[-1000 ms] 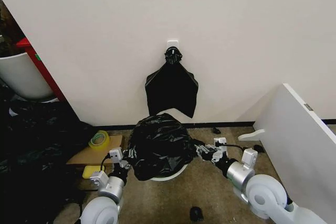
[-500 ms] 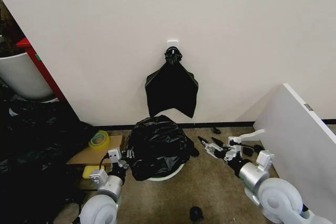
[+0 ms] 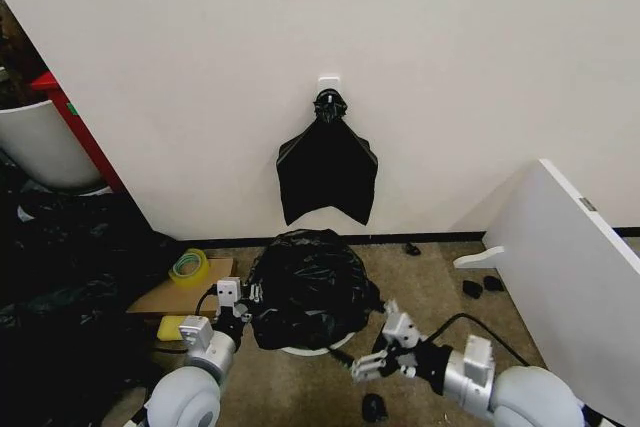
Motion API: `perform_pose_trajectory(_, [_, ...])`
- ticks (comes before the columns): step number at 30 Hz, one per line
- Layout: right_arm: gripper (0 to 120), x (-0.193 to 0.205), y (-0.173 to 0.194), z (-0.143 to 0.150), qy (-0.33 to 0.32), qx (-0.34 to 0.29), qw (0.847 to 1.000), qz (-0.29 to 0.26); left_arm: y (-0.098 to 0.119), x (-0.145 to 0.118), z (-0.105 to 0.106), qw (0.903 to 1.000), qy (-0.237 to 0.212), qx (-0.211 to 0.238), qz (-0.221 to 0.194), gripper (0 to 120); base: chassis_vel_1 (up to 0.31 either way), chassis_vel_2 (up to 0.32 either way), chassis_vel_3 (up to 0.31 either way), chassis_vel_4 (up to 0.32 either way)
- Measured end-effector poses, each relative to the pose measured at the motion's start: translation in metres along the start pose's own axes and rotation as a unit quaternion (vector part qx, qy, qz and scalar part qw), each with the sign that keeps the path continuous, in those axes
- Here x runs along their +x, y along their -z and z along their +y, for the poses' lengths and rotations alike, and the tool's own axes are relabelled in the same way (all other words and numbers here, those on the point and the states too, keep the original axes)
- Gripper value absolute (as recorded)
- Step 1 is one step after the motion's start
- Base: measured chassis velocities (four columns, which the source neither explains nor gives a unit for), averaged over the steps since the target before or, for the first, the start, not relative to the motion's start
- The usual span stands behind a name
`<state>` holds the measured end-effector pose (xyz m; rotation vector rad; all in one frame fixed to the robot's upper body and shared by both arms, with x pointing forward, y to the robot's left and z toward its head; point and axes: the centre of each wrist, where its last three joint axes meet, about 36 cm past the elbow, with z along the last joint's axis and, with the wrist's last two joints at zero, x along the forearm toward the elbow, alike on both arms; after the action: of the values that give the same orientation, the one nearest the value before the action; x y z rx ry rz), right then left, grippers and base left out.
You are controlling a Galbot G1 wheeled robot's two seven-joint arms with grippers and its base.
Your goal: Place the garbage bag over the trash bin.
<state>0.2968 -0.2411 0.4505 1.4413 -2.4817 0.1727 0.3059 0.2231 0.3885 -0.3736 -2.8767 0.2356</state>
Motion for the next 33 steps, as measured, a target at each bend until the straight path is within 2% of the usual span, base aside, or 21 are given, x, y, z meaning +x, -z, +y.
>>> perform_pose_trajectory(4, [99, -0.004, 0.002, -0.006, 0.002, -0.014, 1.000, 0.009, -0.004, 0.004, 0.000, 0.9998, -0.006, -0.018, 0.000, 1, 0.000, 0.000, 0.000, 0.000])
perform_pose_trajectory(7, [94, -0.004, 0.000, -0.007, 0.005, -0.019, 1.000, 0.016, -0.005, 0.004, 0.000, 0.9998, -0.008, -0.020, 0.000, 1, 0.000, 0.000, 0.000, 0.000])
perform_pose_trajectory(8, [88, -0.004, -0.001, -0.007, 0.008, -0.021, 1.000, 0.020, -0.005, 0.004, 0.000, 0.9997, -0.009, -0.021, 0.001, 1, 0.000, 0.000, 0.000, 0.000])
perform_pose_trajectory(10, [88, -0.004, -0.002, -0.007, 0.009, -0.022, 0.999, 0.022, -0.005, 0.004, -0.001, 0.9997, -0.009, -0.022, 0.001, 1, 0.000, 0.000, 0.000, 0.000])
perform_pose_trajectory(11, [75, -0.004, -0.008, -0.008, 0.012, -0.021, 0.999, 0.032, -0.007, 0.004, -0.001, 0.9996, -0.010, -0.025, -0.001, 1, 0.000, 0.000, 0.000, 0.000])
perform_pose_trajectory(12, [72, -0.004, -0.010, -0.008, 0.012, -0.021, 0.999, 0.035, -0.007, 0.004, -0.001, 0.9996, -0.011, -0.025, -0.002, 1, 0.000, 0.000, 0.000, 0.000])
perform_pose_trajectory(14, [59, -0.007, -0.018, -0.009, 0.014, -0.020, 0.999, 0.044, -0.009, 0.004, -0.002, 0.9995, -0.013, -0.029, -0.005, 1, 0.000, 0.000, 0.000, 0.000])
perform_pose_trajectory(15, [59, -0.007, -0.018, -0.009, 0.014, -0.020, 0.999, 0.044, -0.009, 0.004, -0.002, 0.9995, -0.013, -0.029, -0.005, 1, 0.000, 0.000, 0.000, 0.000])
perform_pose_trajectory(18, [46, -0.008, -0.020, -0.010, 0.018, -0.022, 0.998, 0.048, -0.009, 0.004, -0.003, 0.9995, -0.014, -0.029, -0.006, 1, 0.000, 0.000, 0.000, 0.000])
perform_pose_trajectory(19, [46, -0.008, -0.020, -0.010, 0.018, -0.022, 0.998, 0.048, -0.009, 0.004, -0.003, 0.9995, -0.014, -0.029, -0.006, 1, 0.000, 0.000, 0.000, 0.000])
perform_pose_trajectory(22, [31, -0.008, -0.019, -0.009, 0.024, -0.019, 0.998, 0.052, -0.010, 0.005, -0.004, 0.9994, -0.015, -0.029, -0.005, 1, 0.000, 0.000, 0.000, 0.000])
perform_pose_trajectory(23, [31, -0.008, -0.019, -0.009, 0.024, -0.019, 0.998, 0.052, -0.010, 0.005, -0.004, 0.9994, -0.015, -0.029, -0.005, 1, 0.000, 0.000, 0.000, 0.000])
perform_pose_trajectory(30, [3, -0.008, -0.022, -0.006, 0.029, -0.010, 0.998, 0.062, -0.008, 0.005, -0.005, 0.9995, -0.014, -0.028, -0.004, 1, 0.000, 0.000, 0.000, 0.000])
perform_pose_trajectory(33, [0, -0.007, -0.023, -0.006, 0.029, -0.006, 0.997, 0.064, -0.008, 0.005, -0.005, 0.9996, -0.011, -0.027, -0.001, 1, 0.000, 0.000, 0.000, 0.000])
